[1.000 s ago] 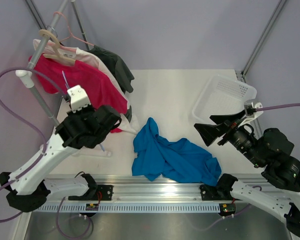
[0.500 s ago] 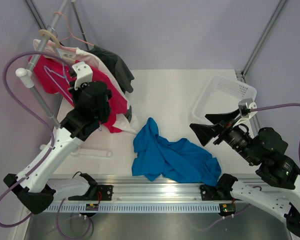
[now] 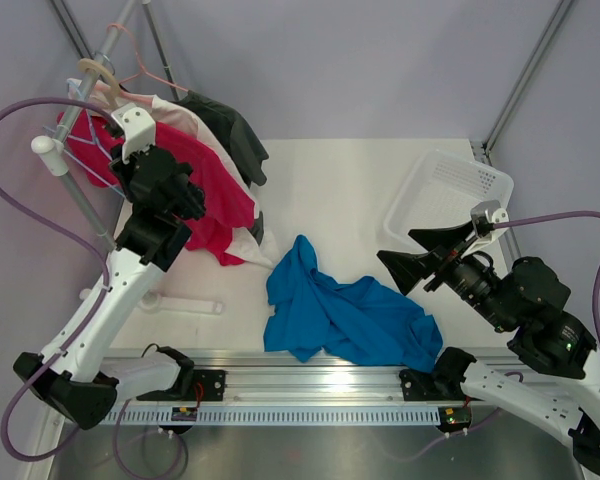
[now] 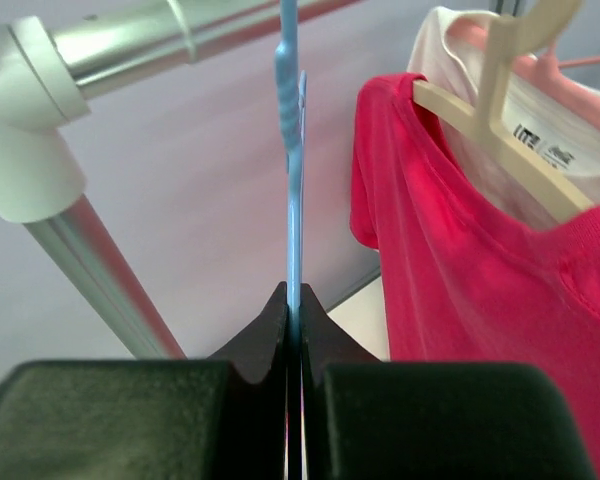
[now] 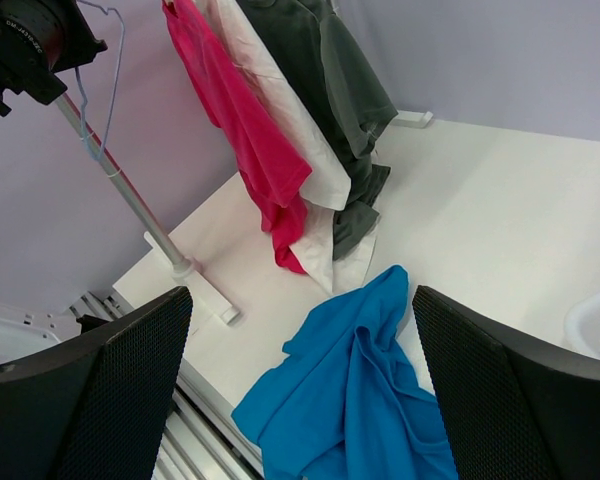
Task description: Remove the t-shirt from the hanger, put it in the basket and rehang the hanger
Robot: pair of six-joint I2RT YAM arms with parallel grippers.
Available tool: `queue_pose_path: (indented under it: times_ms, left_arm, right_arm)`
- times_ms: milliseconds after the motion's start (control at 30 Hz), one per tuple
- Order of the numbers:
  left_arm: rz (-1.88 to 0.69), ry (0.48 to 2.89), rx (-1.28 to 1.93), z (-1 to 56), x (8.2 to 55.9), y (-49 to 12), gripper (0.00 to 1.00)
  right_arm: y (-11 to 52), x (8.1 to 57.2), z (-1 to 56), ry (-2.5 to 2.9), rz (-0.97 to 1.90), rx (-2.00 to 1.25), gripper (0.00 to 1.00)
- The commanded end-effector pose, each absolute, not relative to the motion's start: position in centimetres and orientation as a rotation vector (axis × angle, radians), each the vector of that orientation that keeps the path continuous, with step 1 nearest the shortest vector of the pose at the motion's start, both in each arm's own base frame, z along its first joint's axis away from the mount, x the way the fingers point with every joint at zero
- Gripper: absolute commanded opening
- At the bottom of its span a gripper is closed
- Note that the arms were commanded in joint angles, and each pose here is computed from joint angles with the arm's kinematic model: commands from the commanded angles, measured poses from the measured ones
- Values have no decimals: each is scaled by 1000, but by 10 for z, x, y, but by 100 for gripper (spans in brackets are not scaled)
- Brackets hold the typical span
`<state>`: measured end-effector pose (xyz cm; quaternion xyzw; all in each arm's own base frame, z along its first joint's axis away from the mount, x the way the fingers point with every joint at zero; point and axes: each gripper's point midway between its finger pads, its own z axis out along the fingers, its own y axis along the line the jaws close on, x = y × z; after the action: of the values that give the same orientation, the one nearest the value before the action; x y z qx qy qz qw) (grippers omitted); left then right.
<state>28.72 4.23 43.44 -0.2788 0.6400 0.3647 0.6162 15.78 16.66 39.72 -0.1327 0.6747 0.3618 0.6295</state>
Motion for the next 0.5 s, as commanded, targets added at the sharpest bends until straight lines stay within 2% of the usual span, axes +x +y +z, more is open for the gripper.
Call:
queue_pose_path:
  times_ms: [0, 467]
  left_arm:
    - [778, 1418, -718, 447, 289, 50, 0]
    - [766, 1469, -716, 423, 302, 65, 0]
  right_arm:
    - [169, 161, 403, 1510, 817, -316, 99]
    - [159, 150, 406, 1482, 843, -316, 99]
